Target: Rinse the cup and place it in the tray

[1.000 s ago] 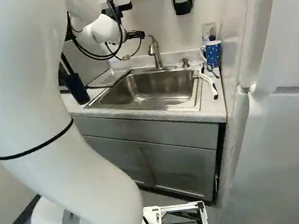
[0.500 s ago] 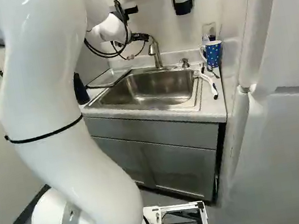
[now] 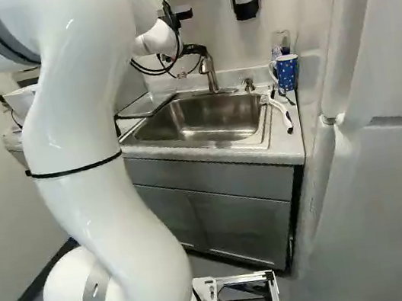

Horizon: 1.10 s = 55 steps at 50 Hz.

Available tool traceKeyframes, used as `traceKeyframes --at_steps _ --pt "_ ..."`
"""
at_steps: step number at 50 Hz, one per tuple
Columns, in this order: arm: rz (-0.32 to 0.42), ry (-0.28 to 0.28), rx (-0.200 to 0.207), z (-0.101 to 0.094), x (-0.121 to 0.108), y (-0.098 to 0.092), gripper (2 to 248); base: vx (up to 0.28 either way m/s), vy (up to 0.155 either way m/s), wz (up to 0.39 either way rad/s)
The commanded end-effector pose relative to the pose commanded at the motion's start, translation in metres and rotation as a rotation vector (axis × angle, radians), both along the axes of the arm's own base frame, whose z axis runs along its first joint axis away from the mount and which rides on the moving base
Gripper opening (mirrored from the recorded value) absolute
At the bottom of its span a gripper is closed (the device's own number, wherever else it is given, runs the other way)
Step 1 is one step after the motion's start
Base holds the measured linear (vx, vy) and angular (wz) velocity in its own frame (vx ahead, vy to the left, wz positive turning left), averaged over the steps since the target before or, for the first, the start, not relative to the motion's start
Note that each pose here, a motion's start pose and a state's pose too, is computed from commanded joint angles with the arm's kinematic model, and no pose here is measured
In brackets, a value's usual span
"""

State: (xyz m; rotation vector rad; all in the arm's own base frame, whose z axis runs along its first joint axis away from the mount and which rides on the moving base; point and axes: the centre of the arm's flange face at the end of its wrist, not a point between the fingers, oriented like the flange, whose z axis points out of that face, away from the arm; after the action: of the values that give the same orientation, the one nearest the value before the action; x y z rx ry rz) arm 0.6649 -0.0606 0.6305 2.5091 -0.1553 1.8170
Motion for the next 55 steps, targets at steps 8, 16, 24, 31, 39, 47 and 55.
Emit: traceKeyframes --at_steps 8,16,24,31,39,47,55 --pt "-0.001 -0.050 -0.005 0.004 0.001 0.000 247 0.000 0.000 0.000" --pt "-0.003 -0.098 -0.010 0.009 0.002 0.000 247 0.000 0.000 0.000" --pt "-0.004 -0.138 -0.014 0.012 0.003 -0.001 247 0.000 0.000 0.000" --pt "-0.004 -0.141 -0.015 0.012 0.003 -0.001 247 0.000 0.000 0.000" --pt "-0.004 -0.140 -0.015 0.013 0.001 -0.001 247 0.000 0.000 0.000" --pt "-0.005 -0.135 -0.014 0.014 -0.010 0.000 247 0.000 0.000 0.000" --pt "-0.006 -0.129 -0.014 0.015 -0.026 0.000 247 0.000 0.000 0.000"
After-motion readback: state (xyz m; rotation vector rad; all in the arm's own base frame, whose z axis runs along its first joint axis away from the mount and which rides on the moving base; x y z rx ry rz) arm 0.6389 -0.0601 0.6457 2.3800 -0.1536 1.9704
